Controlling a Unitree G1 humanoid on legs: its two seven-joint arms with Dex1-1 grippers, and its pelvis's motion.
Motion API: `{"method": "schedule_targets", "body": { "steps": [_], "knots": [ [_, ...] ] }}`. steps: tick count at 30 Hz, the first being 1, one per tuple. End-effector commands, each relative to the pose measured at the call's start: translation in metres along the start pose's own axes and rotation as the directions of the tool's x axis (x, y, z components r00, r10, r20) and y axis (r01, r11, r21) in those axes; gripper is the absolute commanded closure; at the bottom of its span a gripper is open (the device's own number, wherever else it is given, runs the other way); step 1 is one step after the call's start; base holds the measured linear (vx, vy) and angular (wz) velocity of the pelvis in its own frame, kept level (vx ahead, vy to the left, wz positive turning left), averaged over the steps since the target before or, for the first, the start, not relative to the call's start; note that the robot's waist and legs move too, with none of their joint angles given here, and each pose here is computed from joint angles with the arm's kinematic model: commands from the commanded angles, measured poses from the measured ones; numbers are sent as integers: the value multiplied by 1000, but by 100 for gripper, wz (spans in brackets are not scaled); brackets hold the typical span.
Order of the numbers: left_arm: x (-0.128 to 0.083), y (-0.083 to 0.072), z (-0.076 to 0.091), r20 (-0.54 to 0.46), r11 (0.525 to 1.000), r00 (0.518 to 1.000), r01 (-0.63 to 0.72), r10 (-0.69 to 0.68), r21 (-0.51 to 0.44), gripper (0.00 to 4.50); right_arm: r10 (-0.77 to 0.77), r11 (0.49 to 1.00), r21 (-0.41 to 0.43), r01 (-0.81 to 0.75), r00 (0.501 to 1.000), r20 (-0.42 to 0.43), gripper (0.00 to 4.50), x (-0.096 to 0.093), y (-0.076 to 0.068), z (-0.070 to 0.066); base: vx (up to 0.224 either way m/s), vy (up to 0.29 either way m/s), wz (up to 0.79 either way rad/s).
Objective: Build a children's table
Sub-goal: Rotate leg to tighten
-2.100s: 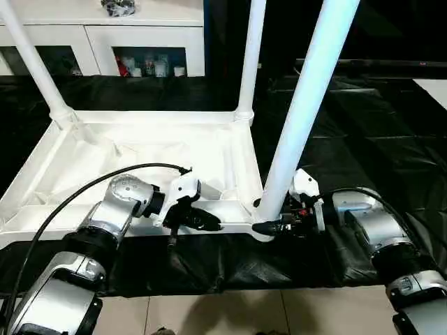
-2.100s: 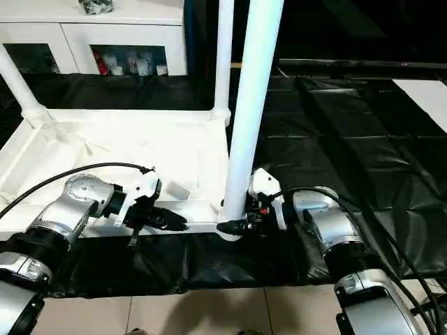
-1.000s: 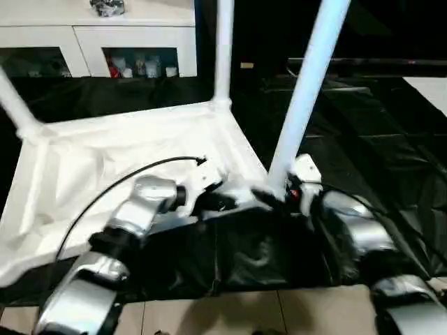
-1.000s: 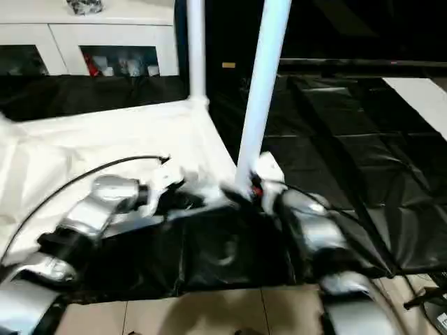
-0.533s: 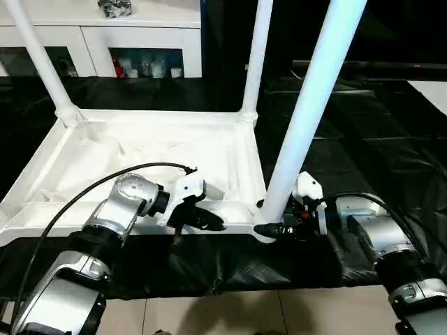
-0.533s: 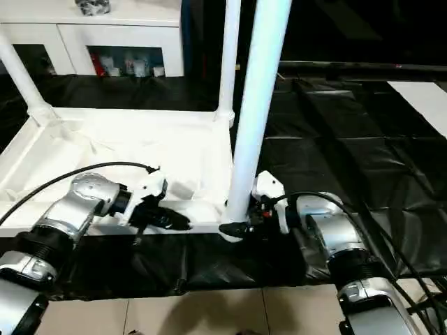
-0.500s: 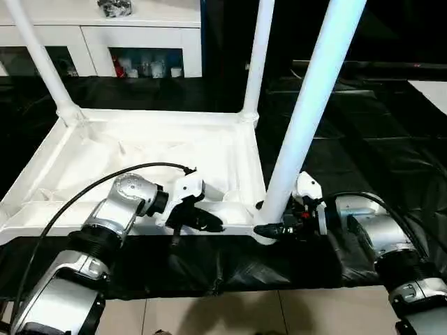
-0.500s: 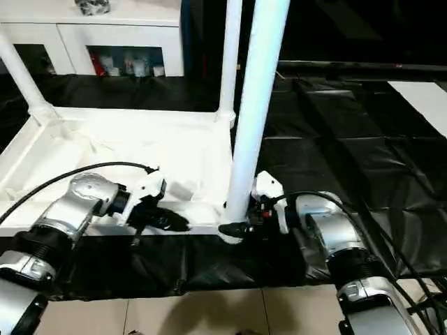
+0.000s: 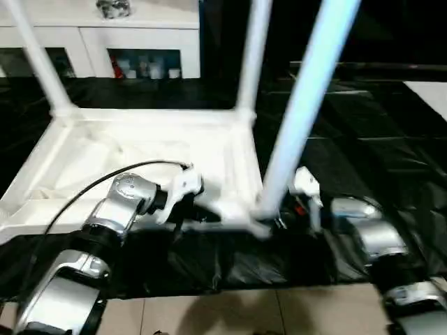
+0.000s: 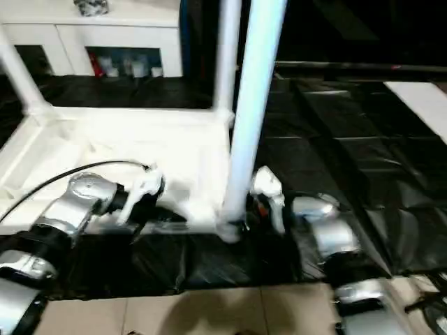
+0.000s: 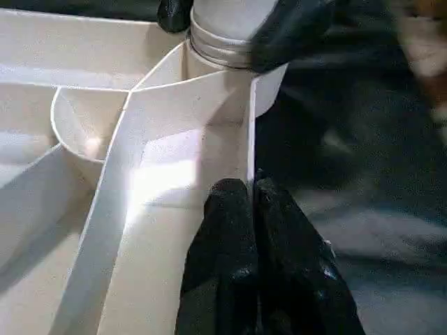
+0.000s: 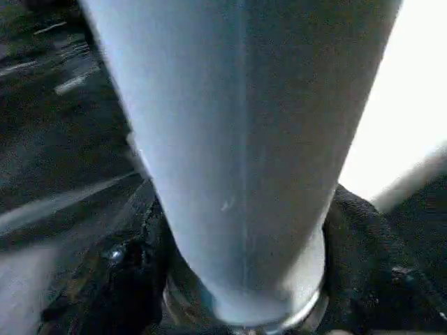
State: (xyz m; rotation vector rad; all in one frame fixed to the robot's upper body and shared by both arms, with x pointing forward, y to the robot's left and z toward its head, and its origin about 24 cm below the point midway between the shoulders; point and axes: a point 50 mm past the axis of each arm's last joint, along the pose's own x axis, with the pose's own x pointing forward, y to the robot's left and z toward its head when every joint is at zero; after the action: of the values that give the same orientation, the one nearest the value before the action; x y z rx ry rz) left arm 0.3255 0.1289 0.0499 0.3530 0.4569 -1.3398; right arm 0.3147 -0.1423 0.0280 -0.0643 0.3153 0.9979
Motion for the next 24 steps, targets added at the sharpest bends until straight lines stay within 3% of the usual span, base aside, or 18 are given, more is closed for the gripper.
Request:
{"method": "schedule_targets", "body": {
  "steps": [1, 7, 11, 12, 13, 17, 21, 24],
  "knots": [
    [26, -6, 17, 54, 1000, 998, -16, 15, 6, 450, -118, 991, 62, 118, 993, 1, 187, 14, 2, -5, 0, 0, 0],
    [58, -15, 28, 100, 997, 992, -78, 81, -28, 450, -296, 941, 183, 285, 955, 33, 187, 40, 11, -5, 0, 0, 0],
    [72, -20, 35, 113, 995, 988, -100, 102, -26, 450, -330, 922, 240, 305, 941, 72, 187, 56, 20, 2, 0, 0, 0],
    [72, -20, 35, 114, 995, 988, -99, 101, -24, 450, -330, 924, 228, 306, 941, 76, 187, 56, 20, 3, 0, 0, 0],
    [70, -19, 35, 112, 995, 988, -102, 104, -22, 450, -338, 922, 230, 313, 937, 82, 131, 55, 19, 4, 0, 0, 0],
    [63, -15, 33, 103, 994, 989, -106, 106, -7, 450, -346, 916, 252, 313, 933, 99, 109, 46, 10, 6, 0, 0, 0],
    [51, -12, 28, 88, 997, 993, -83, 82, 8, 450, -266, 955, 163, 249, 960, 90, 80, 31, 1, 8, 0, 0, 0],
    [38, -11, 24, 86, 1000, 996, -6, 4, 27, 450, -80, 995, 71, 75, 995, 67, 80, 15, 1, 10, 0, 0, 0]
  ]
}}
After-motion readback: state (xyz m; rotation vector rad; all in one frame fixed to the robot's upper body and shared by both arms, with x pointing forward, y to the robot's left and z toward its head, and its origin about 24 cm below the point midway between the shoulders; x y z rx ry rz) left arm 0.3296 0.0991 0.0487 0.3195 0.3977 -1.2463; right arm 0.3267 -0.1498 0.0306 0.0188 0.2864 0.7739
